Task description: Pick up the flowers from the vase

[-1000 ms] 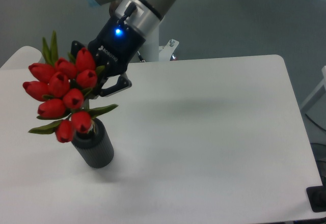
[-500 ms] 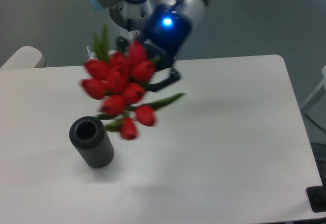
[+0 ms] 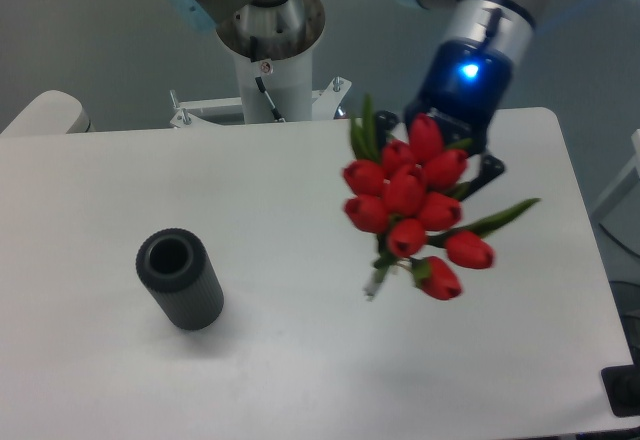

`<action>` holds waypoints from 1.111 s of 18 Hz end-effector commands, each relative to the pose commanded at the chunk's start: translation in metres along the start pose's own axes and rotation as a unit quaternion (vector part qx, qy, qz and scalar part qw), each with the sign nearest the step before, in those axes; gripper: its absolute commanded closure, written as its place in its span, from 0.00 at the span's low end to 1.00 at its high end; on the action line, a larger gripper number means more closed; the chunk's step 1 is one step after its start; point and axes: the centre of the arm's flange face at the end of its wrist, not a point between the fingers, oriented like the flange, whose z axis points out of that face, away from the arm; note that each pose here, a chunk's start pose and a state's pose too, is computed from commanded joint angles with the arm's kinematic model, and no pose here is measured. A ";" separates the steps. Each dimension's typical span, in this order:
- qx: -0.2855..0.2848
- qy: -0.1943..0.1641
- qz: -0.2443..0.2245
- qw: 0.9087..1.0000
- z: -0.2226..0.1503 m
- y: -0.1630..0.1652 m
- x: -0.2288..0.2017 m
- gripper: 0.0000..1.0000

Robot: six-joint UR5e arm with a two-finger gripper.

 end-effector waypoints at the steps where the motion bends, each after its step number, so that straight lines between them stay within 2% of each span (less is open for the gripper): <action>1: 0.000 0.000 0.003 1.000 0.001 0.002 -0.004 0.70; 8: -0.021 -0.010 0.015 1.000 0.008 0.041 -0.041 0.70; 20: -0.029 -0.015 0.013 0.999 0.008 0.051 -0.050 0.70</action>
